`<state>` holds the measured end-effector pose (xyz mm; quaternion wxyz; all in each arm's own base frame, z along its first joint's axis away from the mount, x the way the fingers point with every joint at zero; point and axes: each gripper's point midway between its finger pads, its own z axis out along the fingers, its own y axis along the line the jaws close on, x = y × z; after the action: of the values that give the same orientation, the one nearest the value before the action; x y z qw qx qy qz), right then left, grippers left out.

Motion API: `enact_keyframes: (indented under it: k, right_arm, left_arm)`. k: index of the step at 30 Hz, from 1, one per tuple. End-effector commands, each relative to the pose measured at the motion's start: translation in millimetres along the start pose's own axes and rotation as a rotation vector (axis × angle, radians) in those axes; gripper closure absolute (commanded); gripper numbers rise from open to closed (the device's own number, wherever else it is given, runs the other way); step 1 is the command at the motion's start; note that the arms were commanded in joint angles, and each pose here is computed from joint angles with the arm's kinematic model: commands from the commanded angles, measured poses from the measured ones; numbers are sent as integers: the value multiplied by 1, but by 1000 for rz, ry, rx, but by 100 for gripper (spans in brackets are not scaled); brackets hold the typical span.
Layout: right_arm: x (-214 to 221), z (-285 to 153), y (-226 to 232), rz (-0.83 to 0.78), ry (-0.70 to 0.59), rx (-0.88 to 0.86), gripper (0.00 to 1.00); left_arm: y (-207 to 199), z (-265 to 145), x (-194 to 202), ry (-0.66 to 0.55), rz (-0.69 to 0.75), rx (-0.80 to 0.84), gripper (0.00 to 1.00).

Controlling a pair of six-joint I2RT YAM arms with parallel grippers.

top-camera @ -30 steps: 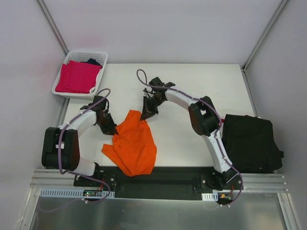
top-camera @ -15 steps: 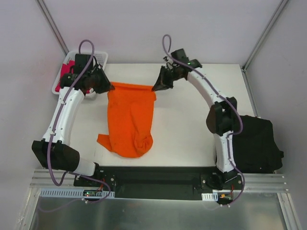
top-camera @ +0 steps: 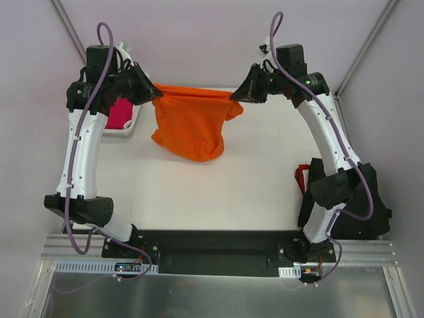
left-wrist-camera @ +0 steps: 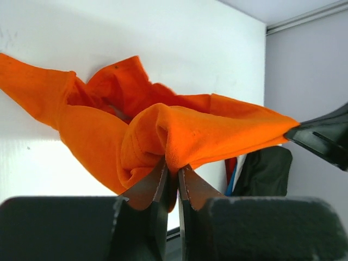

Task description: Fold and stack the t-shirts

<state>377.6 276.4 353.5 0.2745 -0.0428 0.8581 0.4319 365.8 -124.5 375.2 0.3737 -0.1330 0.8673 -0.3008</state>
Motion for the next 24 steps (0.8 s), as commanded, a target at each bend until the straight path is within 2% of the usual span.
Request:
enact_keyframes:
  k: [1, 4, 7, 9, 10, 11, 12, 13, 14, 15, 16, 19, 22, 24]
  right_arm:
    - [-24, -45, -5, -39, -140, 79, 99]
    - [-31, -62, 6, -53, -185, 65, 99]
    - [-25, -70, 13, -53, -178, 45, 99]
    - [-14, -74, 14, -45, -154, 31, 99]
    - [-1, -67, 4, -22, -113, 45, 99]
    - [9, -64, -1, -10, -88, 48, 99]
    - [18, -73, 3, -21, -91, 42, 99]
    - [27, -73, 2, -22, -76, 42, 99]
    - [48, -64, -14, 9, -22, 59, 99]
    - [58, -69, -12, 6, -14, 53, 99]
    - [73, -65, -15, 11, 26, 49, 99]
    - [122, -56, -25, 7, 172, 61, 99]
    - [163, -52, -27, 1, 303, 63, 92]
    - [182, -50, -27, 24, 357, 54, 82]
  left_arm:
    - [-19, -31, -30, -124, 18, 31, 92]
    - [-41, -50, -41, -170, 38, 96, 91]
    - [-47, -56, -35, -154, 34, 127, 91]
    - [-47, -62, -22, -132, 33, 141, 91]
    - [-35, -53, -7, -84, 14, 114, 91]
    - [-33, -63, 3, -85, 19, 116, 91]
    - [-28, -63, 14, -66, 17, 105, 92]
    - [-8, -50, 36, -5, -10, 57, 92]
    - [-5, -61, 48, -11, -2, 58, 92]
    - [4, -59, 59, 7, -10, 38, 92]
    - [25, -47, 82, 70, -38, -7, 92]
    - [47, -48, 119, 128, -60, -37, 92]
    - [59, -49, 141, 162, -72, -47, 92]
    - [64, -48, 151, 185, -80, -52, 92]
